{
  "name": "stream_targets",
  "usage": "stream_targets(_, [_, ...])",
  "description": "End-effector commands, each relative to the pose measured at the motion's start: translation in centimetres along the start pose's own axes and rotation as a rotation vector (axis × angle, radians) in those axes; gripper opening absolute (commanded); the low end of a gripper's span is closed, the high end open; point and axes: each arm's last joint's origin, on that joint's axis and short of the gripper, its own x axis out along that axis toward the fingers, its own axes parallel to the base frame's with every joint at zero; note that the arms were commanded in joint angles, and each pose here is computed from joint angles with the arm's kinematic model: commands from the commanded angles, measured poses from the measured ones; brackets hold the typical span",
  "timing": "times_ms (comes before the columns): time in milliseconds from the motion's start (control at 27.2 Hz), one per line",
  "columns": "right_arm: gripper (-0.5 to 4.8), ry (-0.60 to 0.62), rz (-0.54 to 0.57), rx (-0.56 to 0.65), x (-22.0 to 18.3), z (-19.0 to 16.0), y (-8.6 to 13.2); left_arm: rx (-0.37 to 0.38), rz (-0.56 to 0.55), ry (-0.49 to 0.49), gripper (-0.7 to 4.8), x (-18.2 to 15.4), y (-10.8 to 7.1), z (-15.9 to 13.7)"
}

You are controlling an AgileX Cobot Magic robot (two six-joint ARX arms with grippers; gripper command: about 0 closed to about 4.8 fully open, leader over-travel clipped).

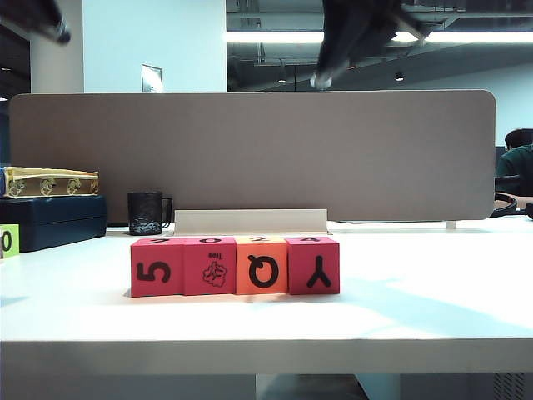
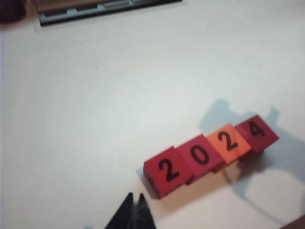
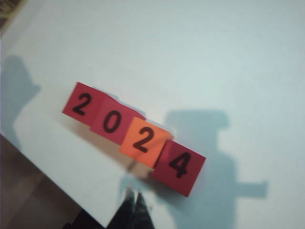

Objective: Select the appropriate blocks from the scattered letter blocks on the table and arrange them in a row to spell out "2024".

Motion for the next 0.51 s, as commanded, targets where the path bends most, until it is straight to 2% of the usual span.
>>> stream_targets(37, [-0.02, -0.022, 0.012, -0.052, -1.8, -0.5, 2.2, -0.044, -0.027, 0.021, -0.06, 0.8, 0.0, -1.7])
stream_targets(147, [-0.02, -0.013, 0.011, -0.101, -2.7, -1.2, 4.1, -0.044, -0.028, 0.033, -0.06, 0.8, 0.0, -3.0])
stream_targets(257, [-0.02, 0.002, 0.014, -0.148, -2.6, -1.8, 5.9, -0.043, -0.031, -0.008, -0.06, -0.3, 0.0, -3.6])
stream_targets(514, [-0.02, 0.060, 0.021, -0.136, -1.6, -3.0, 6.2, -0.056, -0.033, -0.104, -0.06, -3.0, -0.1, -4.6])
